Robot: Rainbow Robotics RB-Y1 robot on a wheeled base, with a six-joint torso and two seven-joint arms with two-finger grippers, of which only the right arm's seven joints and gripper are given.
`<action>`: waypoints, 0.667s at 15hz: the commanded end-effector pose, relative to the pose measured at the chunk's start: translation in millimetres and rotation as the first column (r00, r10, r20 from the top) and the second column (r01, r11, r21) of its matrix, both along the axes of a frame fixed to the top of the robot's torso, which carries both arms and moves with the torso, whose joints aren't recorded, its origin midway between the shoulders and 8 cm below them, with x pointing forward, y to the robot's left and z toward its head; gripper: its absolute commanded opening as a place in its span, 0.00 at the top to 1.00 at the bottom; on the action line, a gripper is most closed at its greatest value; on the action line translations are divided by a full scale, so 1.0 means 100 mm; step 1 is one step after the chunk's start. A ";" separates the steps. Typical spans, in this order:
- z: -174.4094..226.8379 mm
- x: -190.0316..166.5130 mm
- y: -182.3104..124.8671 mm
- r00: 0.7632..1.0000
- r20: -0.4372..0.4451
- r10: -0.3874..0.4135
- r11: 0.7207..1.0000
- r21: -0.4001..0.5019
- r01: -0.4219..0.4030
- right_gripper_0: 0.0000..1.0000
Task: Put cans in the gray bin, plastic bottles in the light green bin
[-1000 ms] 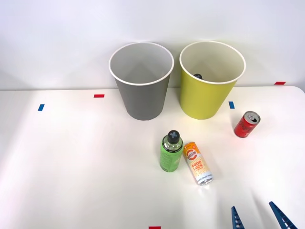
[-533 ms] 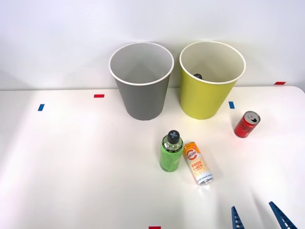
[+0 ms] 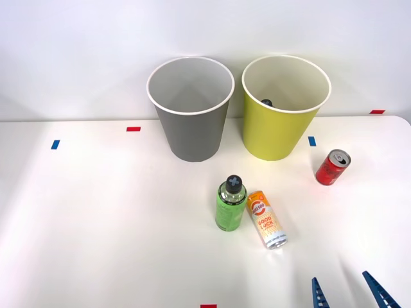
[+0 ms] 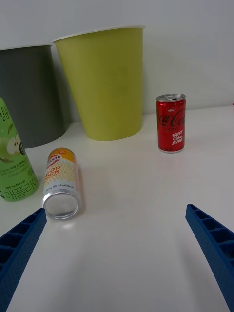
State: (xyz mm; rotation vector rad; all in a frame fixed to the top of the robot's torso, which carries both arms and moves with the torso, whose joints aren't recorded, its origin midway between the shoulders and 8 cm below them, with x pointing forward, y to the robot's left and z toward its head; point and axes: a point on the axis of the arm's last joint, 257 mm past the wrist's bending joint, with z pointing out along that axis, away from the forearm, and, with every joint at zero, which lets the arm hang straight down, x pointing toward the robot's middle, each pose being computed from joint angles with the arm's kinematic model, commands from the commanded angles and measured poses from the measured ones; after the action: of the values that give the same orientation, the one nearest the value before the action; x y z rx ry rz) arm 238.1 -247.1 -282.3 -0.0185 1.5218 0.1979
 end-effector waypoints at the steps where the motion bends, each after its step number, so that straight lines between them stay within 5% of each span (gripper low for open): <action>1: 0.00 0.00 0.00 1.000 0.000 0.000 1.000 0.000 0.000 0.00; 10: 0.00 0.00 0.00 1.000 0.000 0.000 1.000 0.000 0.000 0.00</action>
State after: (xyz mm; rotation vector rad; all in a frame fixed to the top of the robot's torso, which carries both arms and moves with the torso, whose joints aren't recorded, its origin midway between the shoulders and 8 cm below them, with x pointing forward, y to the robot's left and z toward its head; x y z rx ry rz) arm 238.1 -247.1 -282.3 -0.0185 1.5218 0.1979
